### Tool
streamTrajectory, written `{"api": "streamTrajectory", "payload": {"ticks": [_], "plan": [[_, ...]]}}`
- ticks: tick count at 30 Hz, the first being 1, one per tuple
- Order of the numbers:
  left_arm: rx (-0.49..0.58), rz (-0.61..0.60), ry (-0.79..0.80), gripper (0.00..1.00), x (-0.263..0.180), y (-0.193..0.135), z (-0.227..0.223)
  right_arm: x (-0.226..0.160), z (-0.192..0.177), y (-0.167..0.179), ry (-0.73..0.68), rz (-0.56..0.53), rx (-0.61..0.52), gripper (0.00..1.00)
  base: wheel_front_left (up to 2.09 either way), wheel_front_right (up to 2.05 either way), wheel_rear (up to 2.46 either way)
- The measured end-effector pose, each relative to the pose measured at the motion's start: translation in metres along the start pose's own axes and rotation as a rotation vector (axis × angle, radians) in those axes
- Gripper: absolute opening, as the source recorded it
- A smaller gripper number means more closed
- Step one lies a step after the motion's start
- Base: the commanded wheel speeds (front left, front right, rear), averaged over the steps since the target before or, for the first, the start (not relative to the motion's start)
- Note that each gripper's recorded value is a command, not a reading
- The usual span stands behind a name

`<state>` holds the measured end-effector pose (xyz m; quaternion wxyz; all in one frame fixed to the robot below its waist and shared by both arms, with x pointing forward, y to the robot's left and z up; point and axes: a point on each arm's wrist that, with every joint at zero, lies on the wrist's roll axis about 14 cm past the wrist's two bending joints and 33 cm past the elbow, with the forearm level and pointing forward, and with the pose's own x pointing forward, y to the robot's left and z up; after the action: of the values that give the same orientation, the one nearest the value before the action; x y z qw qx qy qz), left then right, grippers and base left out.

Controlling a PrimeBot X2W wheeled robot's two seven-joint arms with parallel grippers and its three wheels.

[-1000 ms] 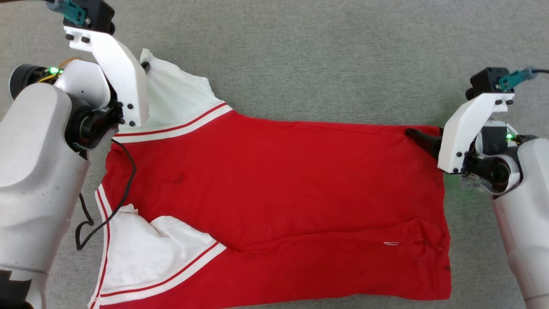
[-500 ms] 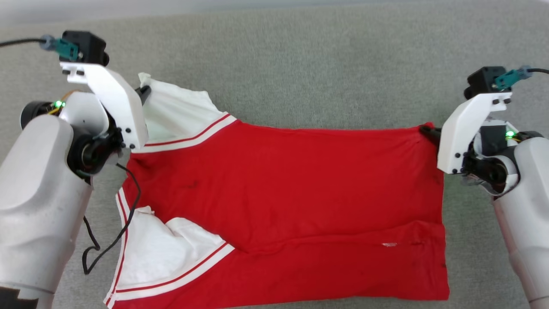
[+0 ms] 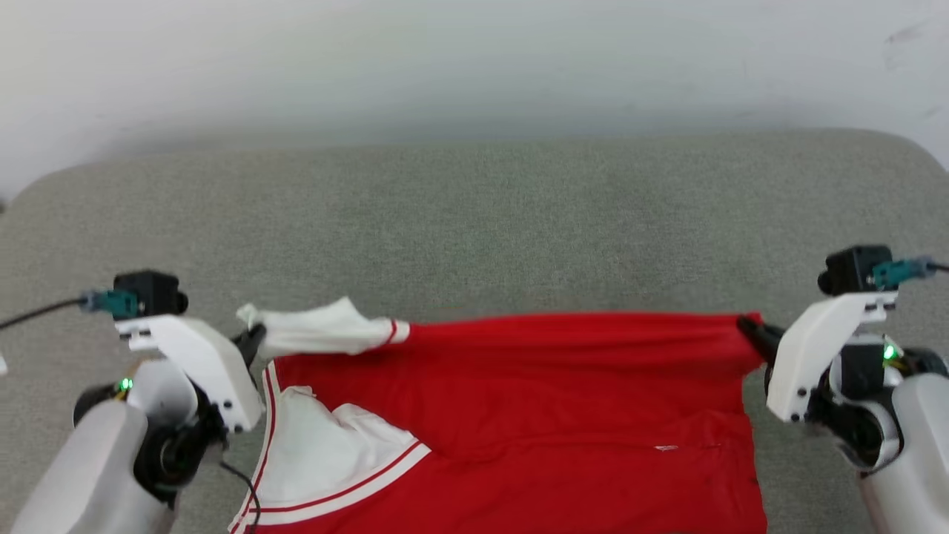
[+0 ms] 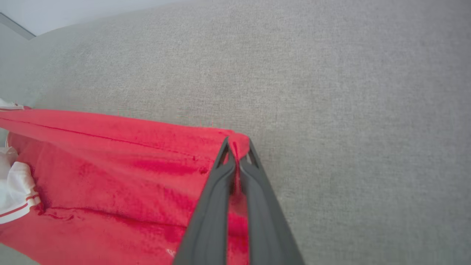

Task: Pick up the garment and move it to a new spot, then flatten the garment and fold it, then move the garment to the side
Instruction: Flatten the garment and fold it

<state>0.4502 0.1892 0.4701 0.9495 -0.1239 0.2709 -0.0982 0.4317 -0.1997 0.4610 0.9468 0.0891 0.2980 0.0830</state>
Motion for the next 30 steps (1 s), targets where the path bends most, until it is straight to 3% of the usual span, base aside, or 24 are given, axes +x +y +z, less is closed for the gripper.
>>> {"api": "streamTrajectory", "payload": {"ticks": [10, 11, 12, 13, 17, 21, 27, 30], "plan": [[-0.168, 0.068, 0.147, 0.0, -0.053, 0.009, -0.108, -0.034, -0.075, -0.002, 0.047, -0.017, 0.054, 0.0, 0.0, 0.0, 0.0], [-0.178, 0.068, 0.169, 0.0, -0.053, 0.007, -0.118, -0.035, -0.08, -0.001, 0.04, -0.015, 0.076, 0.04, 0.0, 0.0, 0.0], [-0.197, 0.062, 0.198, 0.42, -0.053, 0.002, -0.129, -0.035, -0.086, -0.001, 0.045, -0.015, 0.089, 0.38, 0.0, 0.0, 0.0], [-0.217, 0.064, 0.205, 1.0, -0.052, 0.0, -0.137, -0.036, -0.094, -0.003, 0.055, -0.026, 0.09, 1.0, 0.0, 0.0, 0.0], [-0.232, 0.071, 0.175, 1.0, -0.047, -0.002, -0.142, -0.036, -0.112, -0.007, 0.047, -0.045, 0.13, 1.0, 0.0, 0.0, 0.0], [-0.195, 0.077, 0.055, 1.0, -0.043, -0.002, -0.125, -0.038, -0.1, -0.006, -0.055, -0.043, 0.147, 1.0, 0.0, 0.0, 0.0], [-0.062, 0.07, -0.156, 1.0, -0.049, -0.012, -0.082, -0.056, -0.063, -0.006, -0.222, -0.034, 0.152, 1.0, 0.0, 0.0, 0.0], [0.005, 0.052, -0.268, 1.0, -0.055, -0.023, -0.054, -0.065, -0.054, -0.018, -0.225, -0.061, 0.143, 1.0, 0.0, 0.0, 0.0]]}}
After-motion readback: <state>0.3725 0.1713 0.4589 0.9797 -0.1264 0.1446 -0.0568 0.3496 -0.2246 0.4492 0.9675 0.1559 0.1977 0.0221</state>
